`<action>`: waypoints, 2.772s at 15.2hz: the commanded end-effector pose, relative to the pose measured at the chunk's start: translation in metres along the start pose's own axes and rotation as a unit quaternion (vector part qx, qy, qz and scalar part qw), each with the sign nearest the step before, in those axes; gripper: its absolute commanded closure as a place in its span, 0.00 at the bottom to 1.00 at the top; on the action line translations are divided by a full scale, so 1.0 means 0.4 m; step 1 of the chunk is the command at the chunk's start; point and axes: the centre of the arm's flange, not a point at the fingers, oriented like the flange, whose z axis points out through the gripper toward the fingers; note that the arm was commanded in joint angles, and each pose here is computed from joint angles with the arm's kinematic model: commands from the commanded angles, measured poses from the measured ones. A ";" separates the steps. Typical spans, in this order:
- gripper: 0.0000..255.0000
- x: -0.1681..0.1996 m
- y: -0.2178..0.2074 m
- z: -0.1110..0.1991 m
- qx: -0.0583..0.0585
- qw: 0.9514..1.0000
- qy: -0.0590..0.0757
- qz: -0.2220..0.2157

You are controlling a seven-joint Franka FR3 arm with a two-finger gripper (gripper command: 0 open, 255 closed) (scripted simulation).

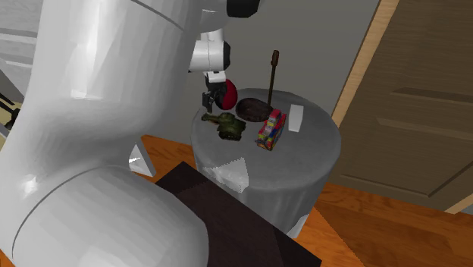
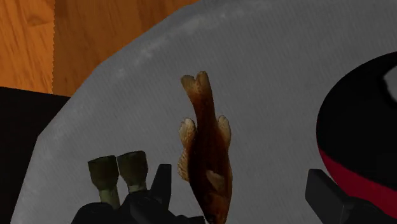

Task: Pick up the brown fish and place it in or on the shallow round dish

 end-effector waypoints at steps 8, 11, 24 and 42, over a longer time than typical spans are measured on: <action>0.00 -0.006 -0.017 0.119 0.000 1.000 0.003 0.012; 0.00 -0.006 -0.017 0.119 0.000 1.000 0.003 0.012; 1.00 -0.004 0.052 0.143 0.001 1.000 0.001 0.012; 0.00 -0.164 0.069 0.185 -0.004 0.983 0.159 -0.096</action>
